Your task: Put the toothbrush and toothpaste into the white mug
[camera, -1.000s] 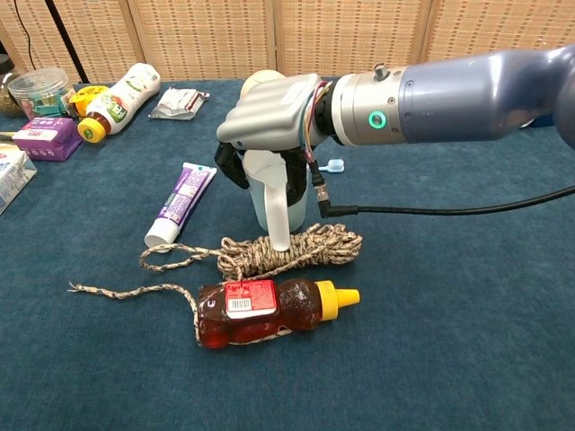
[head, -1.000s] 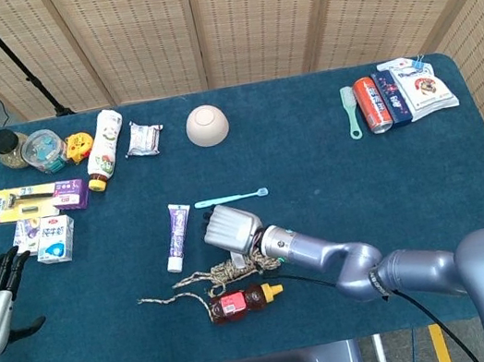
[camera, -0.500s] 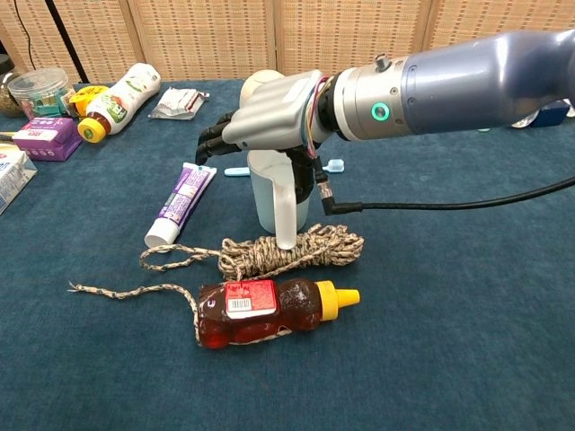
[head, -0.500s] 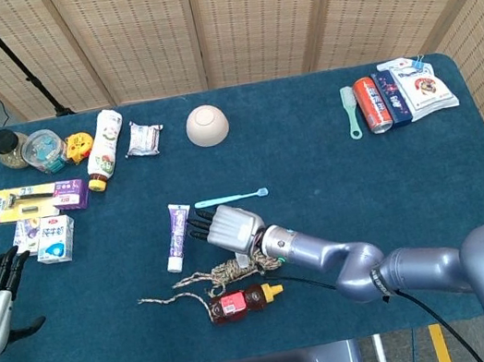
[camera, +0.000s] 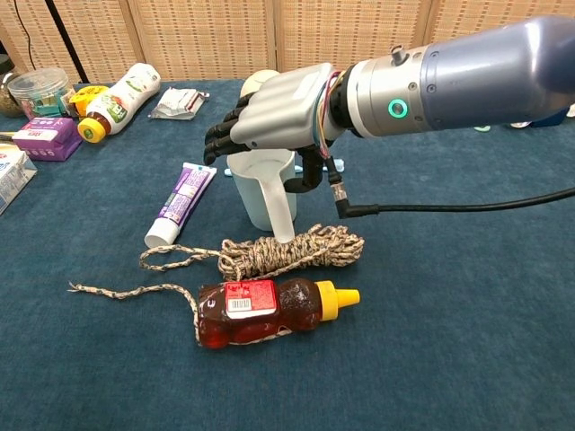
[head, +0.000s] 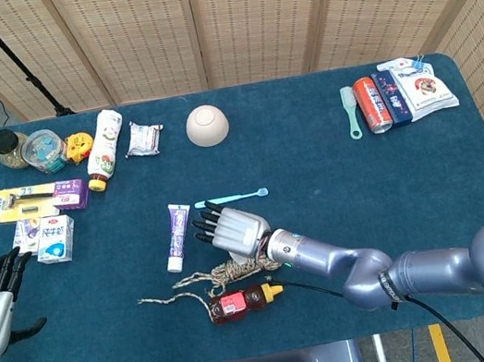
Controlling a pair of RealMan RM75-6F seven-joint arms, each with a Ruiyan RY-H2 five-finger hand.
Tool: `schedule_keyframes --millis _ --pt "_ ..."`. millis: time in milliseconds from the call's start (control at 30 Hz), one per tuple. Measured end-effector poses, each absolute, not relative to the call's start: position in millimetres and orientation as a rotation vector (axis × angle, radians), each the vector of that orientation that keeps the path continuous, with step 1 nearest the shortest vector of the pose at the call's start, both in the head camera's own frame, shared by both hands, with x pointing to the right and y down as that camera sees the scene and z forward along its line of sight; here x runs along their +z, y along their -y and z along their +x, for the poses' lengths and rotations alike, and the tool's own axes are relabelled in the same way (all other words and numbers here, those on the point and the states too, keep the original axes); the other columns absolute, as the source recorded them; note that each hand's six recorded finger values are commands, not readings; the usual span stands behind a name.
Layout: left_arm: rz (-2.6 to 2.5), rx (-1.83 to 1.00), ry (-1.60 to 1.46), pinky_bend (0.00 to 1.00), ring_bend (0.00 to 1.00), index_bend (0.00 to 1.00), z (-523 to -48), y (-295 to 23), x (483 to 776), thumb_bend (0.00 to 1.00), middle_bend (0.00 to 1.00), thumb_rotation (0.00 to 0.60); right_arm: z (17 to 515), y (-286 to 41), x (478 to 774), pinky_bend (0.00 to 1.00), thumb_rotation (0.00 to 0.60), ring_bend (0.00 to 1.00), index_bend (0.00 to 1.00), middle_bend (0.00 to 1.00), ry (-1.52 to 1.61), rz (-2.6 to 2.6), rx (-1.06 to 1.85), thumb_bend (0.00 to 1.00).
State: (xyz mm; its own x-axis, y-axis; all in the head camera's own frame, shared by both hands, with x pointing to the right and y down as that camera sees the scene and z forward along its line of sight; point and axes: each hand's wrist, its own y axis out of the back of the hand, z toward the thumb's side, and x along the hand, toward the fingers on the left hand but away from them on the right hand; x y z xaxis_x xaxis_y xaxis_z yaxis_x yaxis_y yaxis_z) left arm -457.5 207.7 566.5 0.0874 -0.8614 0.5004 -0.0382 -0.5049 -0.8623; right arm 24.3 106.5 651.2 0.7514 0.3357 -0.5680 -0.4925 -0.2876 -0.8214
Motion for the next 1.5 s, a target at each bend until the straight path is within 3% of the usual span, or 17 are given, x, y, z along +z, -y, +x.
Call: schedule_keyframes --millis 700,1000,1067,1133,1200,1267,1500 --pt "-1.669 -1.498 -0.892 0.0 0.0 0.0 -457.3 -208.7 566.8 0.09 0.0 0.6 50.0 -109.0 639.6 0.0 0.6 0.0 0.0 0.0 -0.144 -1.604 0.89 0.45" --pt "-1.679 -1.485 -0.909 0.0 0.0 0.0 -457.5 -206.9 564.7 0.09 0.0 0.6 108.5 -85.3 611.8 0.0 0.6 0.0 0.0 0.0 -0.037 -1.533 1.0 0.44" --pt "-1.686 -1.474 -0.913 0.0 0.0 0.0 -456.0 -206.0 563.1 0.09 0.0 0.6 132.7 -77.8 602.9 0.0 0.6 0.0 0.0 0.0 0.008 -1.51 1.044 0.4" --pt "-1.69 -1.455 -0.92 0.0 0.0 0.0 -453.7 -203.9 560.3 0.09 0.0 0.6 165.8 -70.1 590.5 0.0 0.6 0.0 0.0 0.0 0.075 -1.487 1.1 0.28" --pt "-1.691 -1.439 -0.921 0.0 0.0 0.0 -450.9 -200.8 558.6 0.09 0.0 0.6 199.0 -65.0 577.6 0.0 0.6 0.0 0.0 0.0 0.152 -1.474 1.151 0.09" --pt "-1.695 -1.429 -0.918 0.0 0.0 0.0 -448.1 -197.9 558.2 0.09 0.0 0.6 224.1 -65.3 568.5 0.0 0.6 0.0 0.0 0.0 0.226 -1.48 1.185 0.01" --pt "-1.719 -1.398 -0.882 0.0 0.0 0.0 -431.7 -180.6 560.2 0.09 0.0 0.6 329.0 -88.3 542.1 0.0 0.6 0.0 0.0 0.0 0.615 -1.523 1.287 0.0"
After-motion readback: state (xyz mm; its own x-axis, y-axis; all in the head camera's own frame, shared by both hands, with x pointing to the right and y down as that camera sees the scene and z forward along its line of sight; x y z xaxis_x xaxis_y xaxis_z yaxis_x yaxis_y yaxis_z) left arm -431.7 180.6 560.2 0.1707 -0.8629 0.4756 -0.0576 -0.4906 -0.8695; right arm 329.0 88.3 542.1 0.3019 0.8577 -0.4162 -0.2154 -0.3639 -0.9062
